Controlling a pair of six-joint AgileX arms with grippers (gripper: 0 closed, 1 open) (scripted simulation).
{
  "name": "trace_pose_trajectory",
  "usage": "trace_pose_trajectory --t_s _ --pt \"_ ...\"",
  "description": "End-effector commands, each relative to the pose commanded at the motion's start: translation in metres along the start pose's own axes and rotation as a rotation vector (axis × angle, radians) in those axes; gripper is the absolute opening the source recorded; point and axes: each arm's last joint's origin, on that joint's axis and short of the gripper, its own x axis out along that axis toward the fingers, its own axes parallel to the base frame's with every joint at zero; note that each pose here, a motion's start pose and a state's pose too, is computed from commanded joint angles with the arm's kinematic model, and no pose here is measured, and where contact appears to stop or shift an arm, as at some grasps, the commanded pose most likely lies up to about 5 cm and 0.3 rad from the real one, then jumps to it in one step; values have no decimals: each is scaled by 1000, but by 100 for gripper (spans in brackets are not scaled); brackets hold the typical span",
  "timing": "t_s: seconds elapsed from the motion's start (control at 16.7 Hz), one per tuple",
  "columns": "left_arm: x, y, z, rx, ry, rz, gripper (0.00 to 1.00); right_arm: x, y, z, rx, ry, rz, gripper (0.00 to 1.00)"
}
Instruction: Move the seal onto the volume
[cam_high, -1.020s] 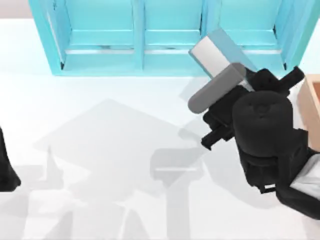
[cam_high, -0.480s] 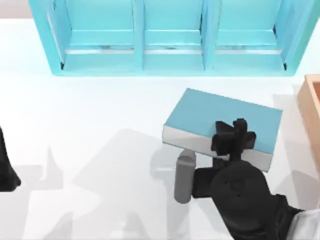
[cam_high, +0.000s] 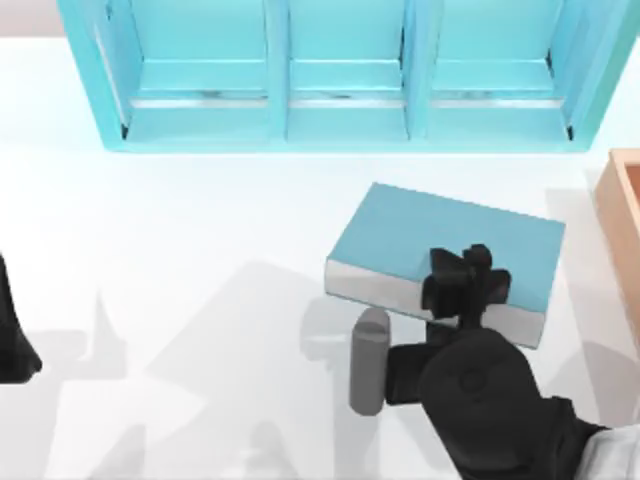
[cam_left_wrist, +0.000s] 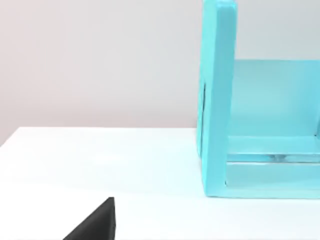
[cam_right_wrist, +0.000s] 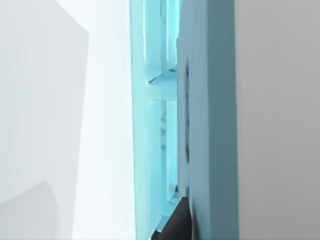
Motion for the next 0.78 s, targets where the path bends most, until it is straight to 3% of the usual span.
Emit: trace_pose_trajectory --t_s 0.78 --pt "0 0 0 0 0 0 100 4 26 0 -8 0 5 0"
